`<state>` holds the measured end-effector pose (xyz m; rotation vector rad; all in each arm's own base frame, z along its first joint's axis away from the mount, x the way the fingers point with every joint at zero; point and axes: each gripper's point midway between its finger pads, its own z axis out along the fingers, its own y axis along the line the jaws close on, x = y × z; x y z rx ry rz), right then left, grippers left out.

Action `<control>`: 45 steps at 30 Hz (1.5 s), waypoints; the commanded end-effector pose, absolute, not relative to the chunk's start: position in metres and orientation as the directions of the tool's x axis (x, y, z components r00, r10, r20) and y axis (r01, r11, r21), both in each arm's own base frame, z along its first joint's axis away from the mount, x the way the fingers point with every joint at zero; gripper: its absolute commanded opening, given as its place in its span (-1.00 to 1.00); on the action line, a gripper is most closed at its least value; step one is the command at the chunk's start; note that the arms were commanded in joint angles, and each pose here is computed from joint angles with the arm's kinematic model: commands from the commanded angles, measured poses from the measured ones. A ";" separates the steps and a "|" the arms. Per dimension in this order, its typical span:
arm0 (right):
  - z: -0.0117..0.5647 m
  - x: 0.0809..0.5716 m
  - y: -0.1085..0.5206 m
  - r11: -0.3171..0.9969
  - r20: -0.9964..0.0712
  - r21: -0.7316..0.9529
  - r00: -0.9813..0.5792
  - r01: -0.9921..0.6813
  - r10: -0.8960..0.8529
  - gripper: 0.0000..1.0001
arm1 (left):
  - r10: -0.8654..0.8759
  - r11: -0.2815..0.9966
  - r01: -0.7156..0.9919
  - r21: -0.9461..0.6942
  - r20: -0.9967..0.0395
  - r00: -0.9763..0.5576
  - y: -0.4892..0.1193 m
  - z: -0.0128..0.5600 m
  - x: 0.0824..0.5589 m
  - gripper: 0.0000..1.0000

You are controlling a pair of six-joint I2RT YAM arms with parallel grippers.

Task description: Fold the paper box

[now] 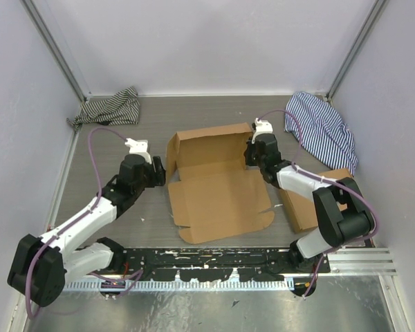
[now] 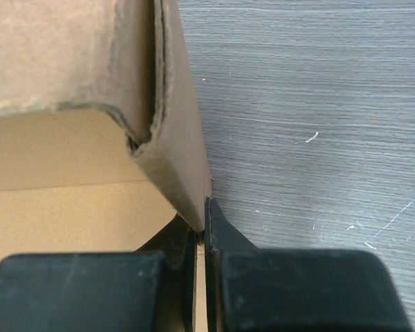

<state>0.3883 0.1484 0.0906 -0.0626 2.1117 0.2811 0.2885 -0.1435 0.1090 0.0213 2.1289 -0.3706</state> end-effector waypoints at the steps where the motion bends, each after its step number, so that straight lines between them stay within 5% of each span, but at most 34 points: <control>1: 0.099 0.398 0.147 0.979 -0.853 0.157 -0.518 -0.134 0.066 -0.99 | -0.112 0.978 0.092 -0.187 -0.846 -0.521 -0.132 0.130 0.306 0.33; 23: 0.105 0.388 0.187 0.950 -0.774 0.140 -0.629 -0.279 -0.071 -0.97 | -0.123 0.965 0.152 -0.215 -0.878 -0.463 -0.152 0.139 0.330 0.38; 45: 0.095 0.362 0.193 0.959 -0.804 0.133 -0.593 -0.251 -0.044 -0.98 | -0.242 0.887 0.254 -0.385 -0.857 -0.455 -0.162 0.151 0.282 0.36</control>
